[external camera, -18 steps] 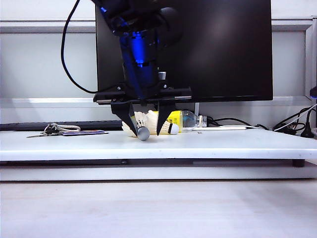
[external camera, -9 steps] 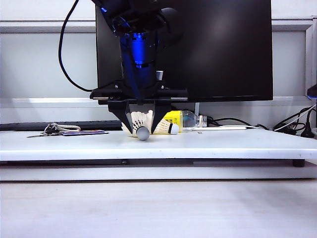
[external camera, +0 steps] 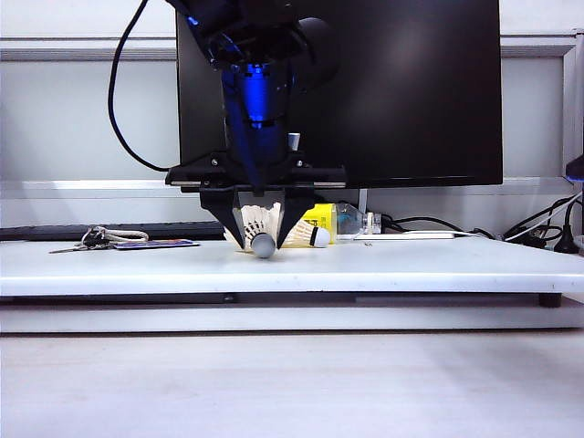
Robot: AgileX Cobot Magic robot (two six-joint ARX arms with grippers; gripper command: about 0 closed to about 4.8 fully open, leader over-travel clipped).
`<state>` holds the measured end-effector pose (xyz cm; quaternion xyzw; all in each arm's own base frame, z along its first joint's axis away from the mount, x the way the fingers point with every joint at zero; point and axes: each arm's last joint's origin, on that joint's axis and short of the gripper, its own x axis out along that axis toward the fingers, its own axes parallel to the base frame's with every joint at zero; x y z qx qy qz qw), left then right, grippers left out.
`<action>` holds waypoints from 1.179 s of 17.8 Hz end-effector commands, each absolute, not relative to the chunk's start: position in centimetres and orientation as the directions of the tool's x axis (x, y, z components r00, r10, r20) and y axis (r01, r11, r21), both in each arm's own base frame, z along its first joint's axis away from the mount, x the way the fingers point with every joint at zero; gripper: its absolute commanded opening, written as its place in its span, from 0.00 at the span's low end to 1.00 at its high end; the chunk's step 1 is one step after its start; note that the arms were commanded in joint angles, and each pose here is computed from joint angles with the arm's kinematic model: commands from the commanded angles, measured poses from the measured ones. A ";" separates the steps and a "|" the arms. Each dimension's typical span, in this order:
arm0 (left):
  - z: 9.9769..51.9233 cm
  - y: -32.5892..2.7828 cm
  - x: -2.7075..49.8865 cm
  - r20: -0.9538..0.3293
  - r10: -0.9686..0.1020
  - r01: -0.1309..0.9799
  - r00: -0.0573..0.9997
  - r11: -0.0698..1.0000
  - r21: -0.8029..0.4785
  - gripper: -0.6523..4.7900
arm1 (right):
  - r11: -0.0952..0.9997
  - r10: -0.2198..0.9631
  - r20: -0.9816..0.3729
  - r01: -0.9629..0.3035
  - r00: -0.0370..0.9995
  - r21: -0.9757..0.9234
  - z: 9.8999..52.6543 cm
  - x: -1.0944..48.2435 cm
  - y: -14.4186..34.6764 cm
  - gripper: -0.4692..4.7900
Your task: Stack the badminton balls on the table vertically.
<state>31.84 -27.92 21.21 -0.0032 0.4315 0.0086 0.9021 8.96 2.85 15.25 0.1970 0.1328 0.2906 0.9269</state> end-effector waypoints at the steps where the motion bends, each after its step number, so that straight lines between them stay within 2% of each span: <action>1: 21.4 -27.9 31.8 -0.767 0.027 -0.028 0.641 1.000 0.012 0.43 | 0.745 0.602 -0.125 -0.499 0.789 0.442 15.4 8.9 2.9 0.32; 6: 21.4 -27.9 31.8 -0.768 0.028 -0.028 0.640 1.000 0.014 0.42 | 0.736 0.616 -0.124 -0.511 0.778 0.444 15.4 8.9 2.9 0.32; 7: 21.4 -27.9 31.8 -0.768 0.029 -0.028 0.639 1.000 0.014 0.38 | 0.735 0.617 -0.123 -0.513 0.777 0.444 15.4 8.9 2.9 0.32; 11: 21.4 -27.8 31.8 -0.761 0.045 -0.038 0.647 0.999 0.027 0.37 | 0.729 0.625 -0.123 -0.520 0.771 0.445 15.4 8.9 2.9 0.32; 13: 21.4 -27.9 31.8 -0.761 0.045 -0.038 0.647 0.999 0.027 0.33 | 0.721 0.636 -0.122 -0.530 0.762 0.447 15.4 8.8 3.0 0.32; 21: 21.6 -27.8 31.7 -0.760 0.047 -0.038 0.648 0.999 0.030 0.33 | 0.711 0.650 -0.122 -0.543 0.750 0.448 15.4 8.8 3.1 0.32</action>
